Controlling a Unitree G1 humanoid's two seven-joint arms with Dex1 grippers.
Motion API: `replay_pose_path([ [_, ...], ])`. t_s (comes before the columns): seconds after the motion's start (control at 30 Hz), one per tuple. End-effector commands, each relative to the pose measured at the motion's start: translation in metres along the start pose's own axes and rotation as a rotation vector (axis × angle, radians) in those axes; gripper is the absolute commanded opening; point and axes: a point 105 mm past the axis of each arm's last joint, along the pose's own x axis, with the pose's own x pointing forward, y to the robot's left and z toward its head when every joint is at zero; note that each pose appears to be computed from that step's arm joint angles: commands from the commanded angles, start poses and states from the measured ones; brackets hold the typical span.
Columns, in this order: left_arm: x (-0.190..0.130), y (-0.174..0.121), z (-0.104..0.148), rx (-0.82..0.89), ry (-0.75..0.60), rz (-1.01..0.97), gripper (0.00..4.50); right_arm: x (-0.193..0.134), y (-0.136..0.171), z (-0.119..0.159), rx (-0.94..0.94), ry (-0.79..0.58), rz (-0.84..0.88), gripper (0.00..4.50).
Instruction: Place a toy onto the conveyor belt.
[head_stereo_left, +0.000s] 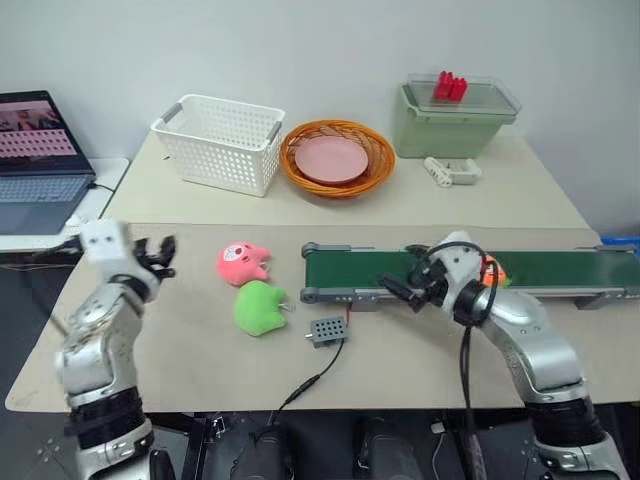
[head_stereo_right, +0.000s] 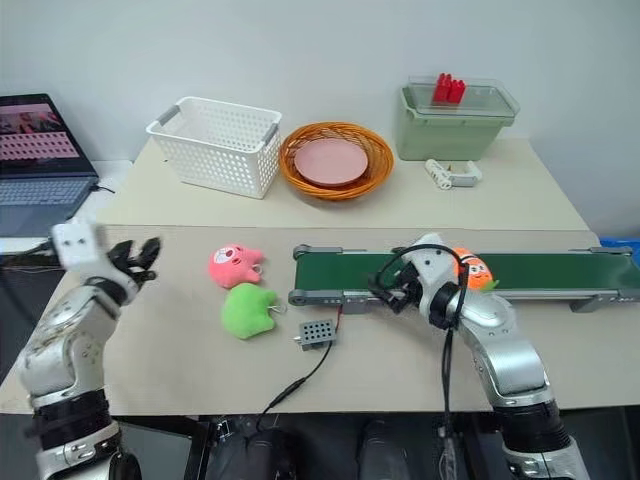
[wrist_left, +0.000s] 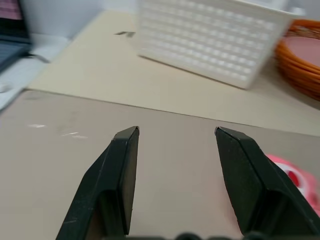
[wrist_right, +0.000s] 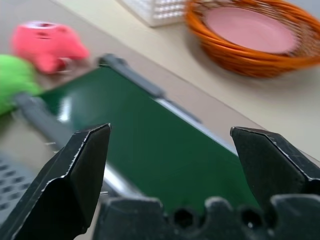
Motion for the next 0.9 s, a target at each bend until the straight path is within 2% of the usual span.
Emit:
replay_pose_path([
  [0.03, -0.009, 0.036, 0.009, 0.069, -0.111, 0.135, 2.59, -0.003, -0.019, 0.020, 0.001, -0.109, -0.121, 4.50],
  [0.13, -0.012, 0.049, 0.004, 0.023, -0.157, 0.193, 2.59, -0.002, -0.025, 0.018, 0.035, -0.135, -0.168, 4.50],
  [0.27, -0.015, 0.047, -0.001, 0.024, -0.235, 0.210, 2.59, -0.007, -0.036, 0.017, 0.092, -0.192, -0.243, 4.50],
  [0.4, -0.013, 0.046, -0.011, 0.005, -0.227, 0.218, 2.59, -0.006, -0.041, 0.007, 0.091, -0.163, -0.283, 4.50],
  [0.9, -0.007, 0.030, -0.017, -0.048, -0.242, 0.180, 2.59, 0.001, -0.041, 0.004, 0.100, -0.184, -0.278, 4.50],
])
